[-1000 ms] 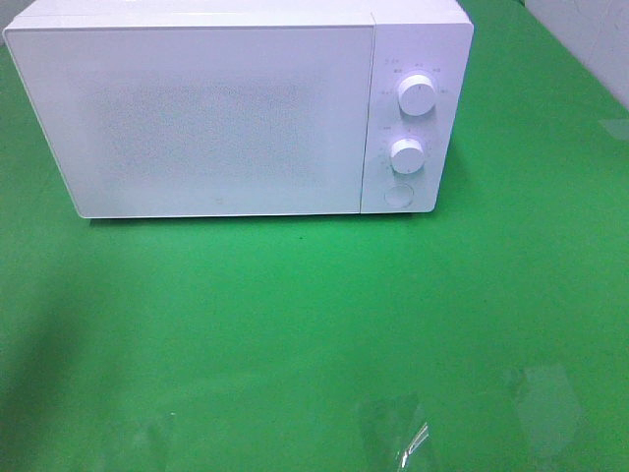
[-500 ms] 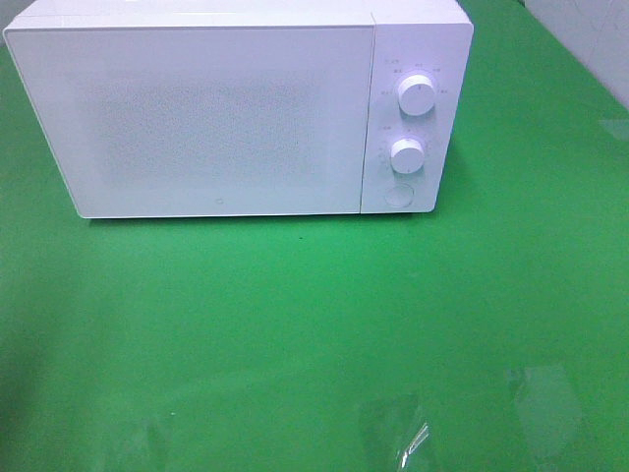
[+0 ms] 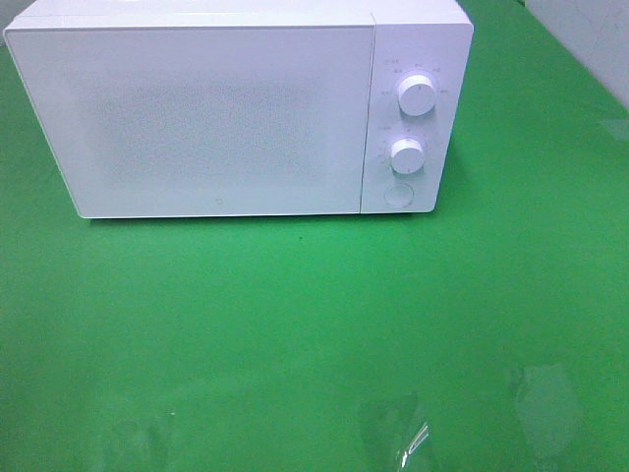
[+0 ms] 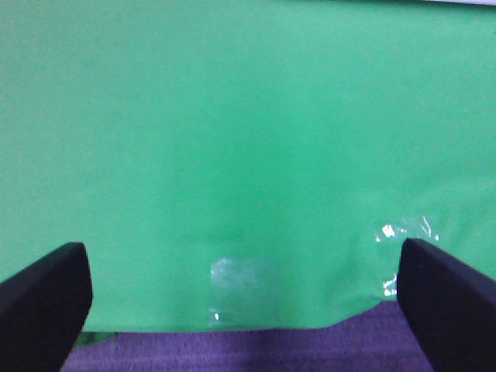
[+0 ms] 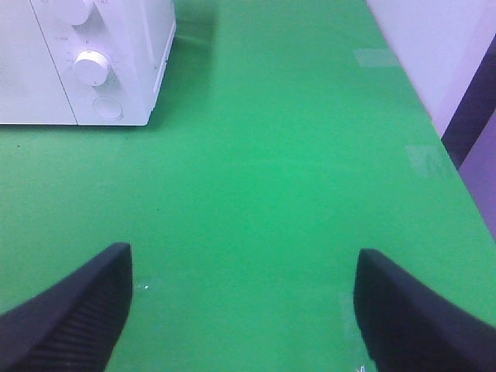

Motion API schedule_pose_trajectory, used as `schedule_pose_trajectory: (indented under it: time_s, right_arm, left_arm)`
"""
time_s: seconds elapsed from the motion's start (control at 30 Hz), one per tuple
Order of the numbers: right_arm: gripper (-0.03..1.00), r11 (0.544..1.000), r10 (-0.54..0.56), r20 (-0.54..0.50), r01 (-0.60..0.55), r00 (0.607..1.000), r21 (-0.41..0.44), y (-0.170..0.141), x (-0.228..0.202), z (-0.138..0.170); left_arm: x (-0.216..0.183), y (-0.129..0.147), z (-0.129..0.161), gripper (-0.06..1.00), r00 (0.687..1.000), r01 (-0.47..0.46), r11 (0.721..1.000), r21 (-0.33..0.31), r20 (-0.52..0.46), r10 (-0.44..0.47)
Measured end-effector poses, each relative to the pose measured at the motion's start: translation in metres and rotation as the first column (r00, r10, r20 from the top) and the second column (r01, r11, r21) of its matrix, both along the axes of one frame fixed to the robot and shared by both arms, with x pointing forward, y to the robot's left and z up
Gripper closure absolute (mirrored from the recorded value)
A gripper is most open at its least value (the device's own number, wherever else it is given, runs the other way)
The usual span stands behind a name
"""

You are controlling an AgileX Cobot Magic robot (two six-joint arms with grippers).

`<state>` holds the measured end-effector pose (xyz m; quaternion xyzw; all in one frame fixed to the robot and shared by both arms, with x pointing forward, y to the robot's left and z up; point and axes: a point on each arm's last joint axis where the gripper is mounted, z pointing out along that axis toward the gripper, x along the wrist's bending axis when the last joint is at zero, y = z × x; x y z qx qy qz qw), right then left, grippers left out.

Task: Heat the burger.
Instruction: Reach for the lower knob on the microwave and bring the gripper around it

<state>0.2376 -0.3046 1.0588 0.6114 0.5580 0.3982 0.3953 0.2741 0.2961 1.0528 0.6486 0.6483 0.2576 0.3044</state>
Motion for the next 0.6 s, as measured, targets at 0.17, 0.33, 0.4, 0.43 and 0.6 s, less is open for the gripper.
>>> schedule_pose_trajectory:
  time_s: [0.17,0.33,0.4,0.43,0.6]
  right_arm:
    - [0.21,1.0,0.0,0.0,0.0,1.0,0.0,0.0,0.0,0.0]
    - [0.21,1.0,0.0,0.0,0.0,1.0,0.0,0.0,0.0,0.0]
    - [0.21,1.0,0.0,0.0,0.0,1.0,0.0,0.0,0.0,0.0]
    - [0.21,1.0,0.0,0.0,0.0,1.0,0.0,0.0,0.0,0.0]
    - [0.21,1.0,0.0,0.0,0.0,1.0,0.0,0.0,0.0,0.0]
  left_arm:
    - [-0.015,0.0,0.003,-0.04,0.995,-0.001,1.0,0.002,0.096,0.001]
    - [-0.038,0.0,0.004,-0.04,0.97,-0.001,1.0,0.001,0.242,0.001]
    - [-0.044,0.001,0.004,-0.04,0.962,-0.001,1.0,0.001,0.273,0.001]
    - [-0.044,0.001,0.004,-0.04,0.96,-0.001,1.0,0.001,0.278,0.001]
    - [-0.045,0.001,0.004,-0.04,0.96,-0.001,1.0,0.001,0.279,0.001]
